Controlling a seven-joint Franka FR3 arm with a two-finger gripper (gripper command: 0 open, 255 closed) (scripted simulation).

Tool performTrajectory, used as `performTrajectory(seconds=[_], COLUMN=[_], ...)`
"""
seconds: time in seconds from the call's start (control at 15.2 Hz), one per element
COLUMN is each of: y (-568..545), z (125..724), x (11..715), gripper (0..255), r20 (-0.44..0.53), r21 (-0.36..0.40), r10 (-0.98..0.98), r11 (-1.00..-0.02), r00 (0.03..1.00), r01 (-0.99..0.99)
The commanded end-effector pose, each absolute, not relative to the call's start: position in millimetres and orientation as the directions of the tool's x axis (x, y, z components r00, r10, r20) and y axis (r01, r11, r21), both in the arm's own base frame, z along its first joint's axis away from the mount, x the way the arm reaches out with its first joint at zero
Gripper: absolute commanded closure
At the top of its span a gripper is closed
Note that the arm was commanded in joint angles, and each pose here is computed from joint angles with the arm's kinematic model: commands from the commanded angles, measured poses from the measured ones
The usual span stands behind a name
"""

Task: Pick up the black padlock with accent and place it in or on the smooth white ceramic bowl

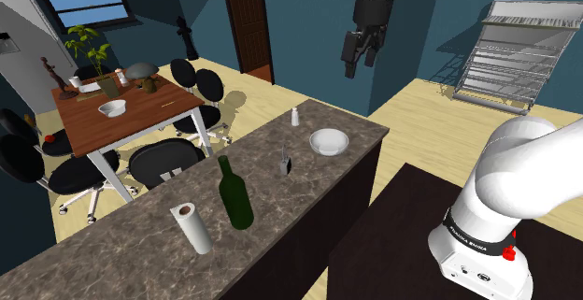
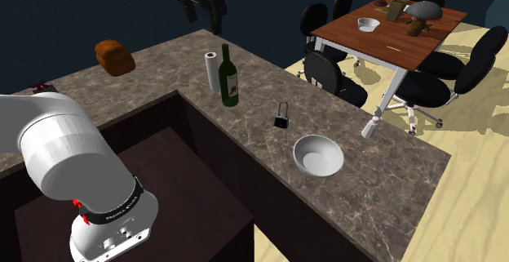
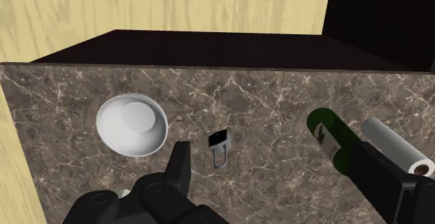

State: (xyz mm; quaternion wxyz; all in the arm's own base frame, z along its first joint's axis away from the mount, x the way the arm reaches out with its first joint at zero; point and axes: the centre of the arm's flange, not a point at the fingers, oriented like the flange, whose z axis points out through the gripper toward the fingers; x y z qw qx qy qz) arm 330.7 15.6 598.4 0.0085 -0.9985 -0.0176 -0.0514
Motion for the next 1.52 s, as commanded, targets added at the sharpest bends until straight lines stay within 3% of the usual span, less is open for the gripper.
performTrajectory(seconds=[0.0,1.45], y=[16,12], z=[598,346], x=[331,462], gripper=[0,0], r20=[0.103,0.188], r21=[-0.015,0.074], r10=[0.034,0.247], r11=[-0.999,-0.969], r00=[0.994,0.951], r01=[0.036,0.237])
